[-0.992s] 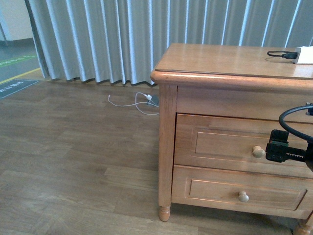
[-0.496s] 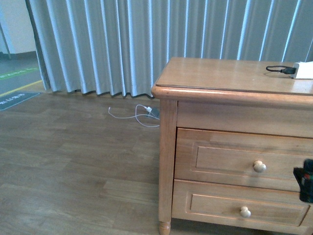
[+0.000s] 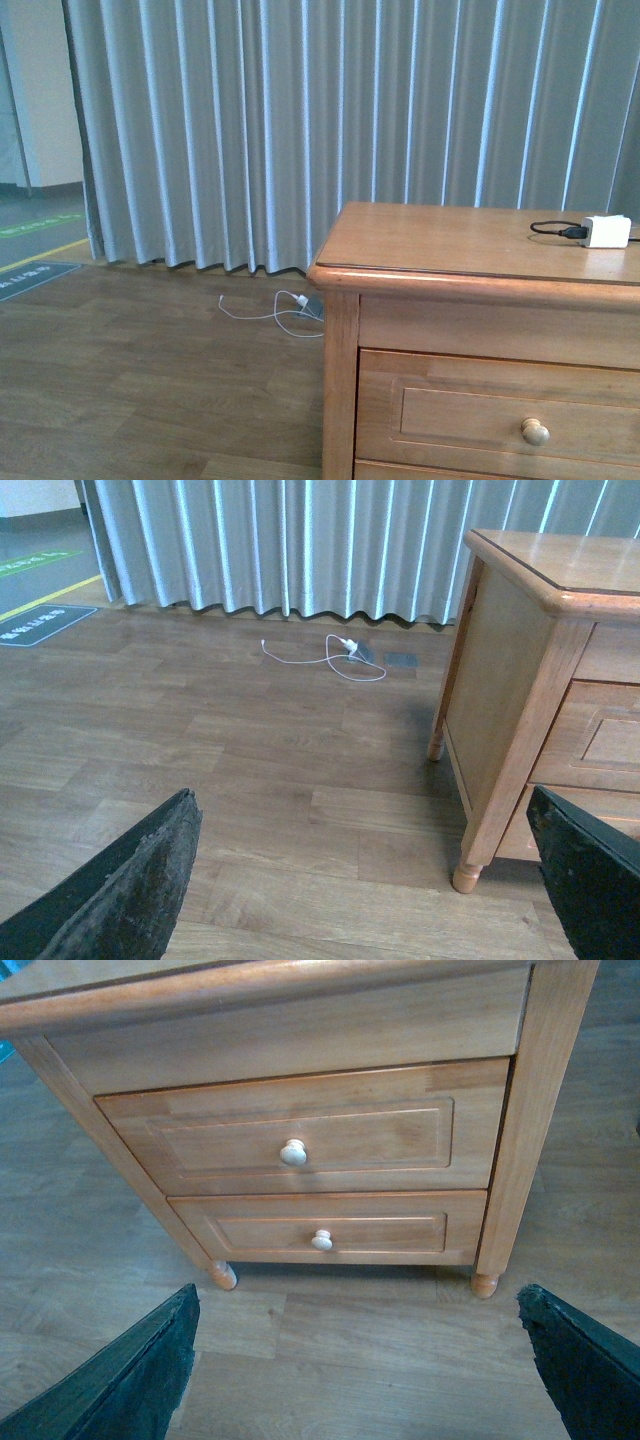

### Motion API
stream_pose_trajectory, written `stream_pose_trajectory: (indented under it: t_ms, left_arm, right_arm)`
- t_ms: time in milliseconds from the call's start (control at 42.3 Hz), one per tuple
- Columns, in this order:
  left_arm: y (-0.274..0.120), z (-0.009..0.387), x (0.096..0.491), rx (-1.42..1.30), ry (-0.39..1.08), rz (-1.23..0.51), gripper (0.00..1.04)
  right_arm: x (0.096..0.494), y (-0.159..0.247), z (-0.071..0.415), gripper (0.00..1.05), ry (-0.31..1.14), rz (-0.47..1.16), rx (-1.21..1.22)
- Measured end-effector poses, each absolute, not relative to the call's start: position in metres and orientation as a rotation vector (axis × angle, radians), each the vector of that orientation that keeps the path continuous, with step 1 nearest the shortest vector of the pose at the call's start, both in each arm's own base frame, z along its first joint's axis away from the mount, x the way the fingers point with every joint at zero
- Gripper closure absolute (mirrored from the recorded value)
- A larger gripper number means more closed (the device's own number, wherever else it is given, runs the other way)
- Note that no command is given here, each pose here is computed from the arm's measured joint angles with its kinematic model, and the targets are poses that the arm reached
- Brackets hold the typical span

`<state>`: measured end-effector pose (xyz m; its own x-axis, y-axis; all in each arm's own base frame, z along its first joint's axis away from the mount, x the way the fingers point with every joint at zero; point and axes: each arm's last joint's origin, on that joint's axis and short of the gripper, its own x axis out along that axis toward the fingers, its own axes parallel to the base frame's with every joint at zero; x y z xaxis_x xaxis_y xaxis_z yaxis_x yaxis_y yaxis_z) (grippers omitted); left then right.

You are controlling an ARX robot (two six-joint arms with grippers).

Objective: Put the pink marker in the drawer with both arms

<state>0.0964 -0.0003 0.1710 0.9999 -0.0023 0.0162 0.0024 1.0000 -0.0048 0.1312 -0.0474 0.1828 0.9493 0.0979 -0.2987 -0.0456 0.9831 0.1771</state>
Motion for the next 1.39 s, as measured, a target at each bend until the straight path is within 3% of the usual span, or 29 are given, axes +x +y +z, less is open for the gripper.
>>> stream_pose_trajectory:
  t_ms: [118,165,331,661,1394]
  left_arm:
    - [0.000,0.171,0.096,-0.005,-0.016,-0.002,0.06]
    - [0.000,0.171,0.096,-0.005,-0.016,-0.002,0.06]
    - [0.000,0.171,0.096,-0.005,-0.016,-0.002,0.06]
    - [0.000,0.171,0.096,-0.005,-0.016,-0.002,0.06]
    - [0.000,0.171,0.096,-0.004,-0.016,-0.001,0.06]
  right_arm:
    - [0.131,-0.048,0.183,0.09,0.302,0.065,0.165]
    - [0.132,-0.047,0.181,0.16,0.221,0.022,0.112]
    - [0.126,-0.034,0.180,0.42,0.011,-0.020,0.010]
    - [0.116,-0.015,0.168,1.04,-0.006,-0.009,0.002]
    - [0.098,0.000,0.165,1.03,-0.003,-0.002,0.001]
